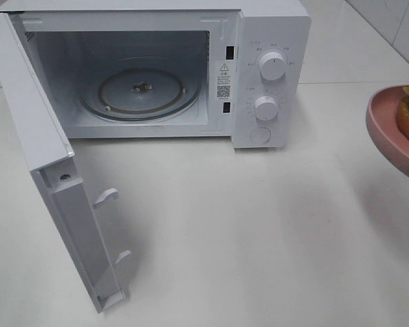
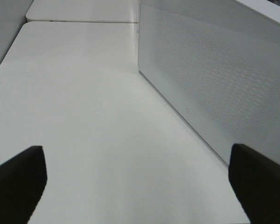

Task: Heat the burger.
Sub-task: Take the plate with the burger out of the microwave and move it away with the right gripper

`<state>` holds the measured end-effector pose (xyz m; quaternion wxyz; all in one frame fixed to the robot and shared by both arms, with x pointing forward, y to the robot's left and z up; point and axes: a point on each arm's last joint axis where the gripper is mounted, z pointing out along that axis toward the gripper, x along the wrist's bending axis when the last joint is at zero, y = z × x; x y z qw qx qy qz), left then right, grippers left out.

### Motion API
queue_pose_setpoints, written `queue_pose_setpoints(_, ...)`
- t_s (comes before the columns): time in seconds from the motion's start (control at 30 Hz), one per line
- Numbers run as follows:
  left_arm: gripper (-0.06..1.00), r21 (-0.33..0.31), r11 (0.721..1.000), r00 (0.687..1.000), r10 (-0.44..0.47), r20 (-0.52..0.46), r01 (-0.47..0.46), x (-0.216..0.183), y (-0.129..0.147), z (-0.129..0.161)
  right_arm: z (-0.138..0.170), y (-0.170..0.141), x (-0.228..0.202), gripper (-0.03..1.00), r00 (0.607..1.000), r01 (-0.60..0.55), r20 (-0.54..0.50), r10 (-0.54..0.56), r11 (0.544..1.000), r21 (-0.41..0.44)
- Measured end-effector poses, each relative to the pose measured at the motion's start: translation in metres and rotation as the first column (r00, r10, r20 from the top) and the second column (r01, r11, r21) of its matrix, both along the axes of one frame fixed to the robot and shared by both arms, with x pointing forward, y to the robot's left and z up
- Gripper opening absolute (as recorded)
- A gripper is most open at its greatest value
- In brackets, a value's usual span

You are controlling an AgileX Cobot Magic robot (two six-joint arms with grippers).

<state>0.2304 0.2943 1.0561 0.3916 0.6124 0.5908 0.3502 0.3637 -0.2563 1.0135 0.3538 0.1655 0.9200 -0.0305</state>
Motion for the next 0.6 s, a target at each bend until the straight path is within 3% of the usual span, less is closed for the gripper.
queue_pose_setpoints(0.37, 0.98, 0.0, 1.0, 1.0, 0.0, 0.0, 0.0, 0.0, 0.0, 0.0, -0.012, 0.004, 0.008, 0.09, 0.99, 0.135, -0.037, -0.135, 0.991, 0.0)
queue_pose_setpoints(0.6, 0.98, 0.0, 1.0, 1.0, 0.0, 0.0, 0.0, 0.0, 0.0, 0.0, -0.027, 0.011, 0.017, 0.09, 0.963, 0.26, -0.075, -0.259, 0.965, 0.006)
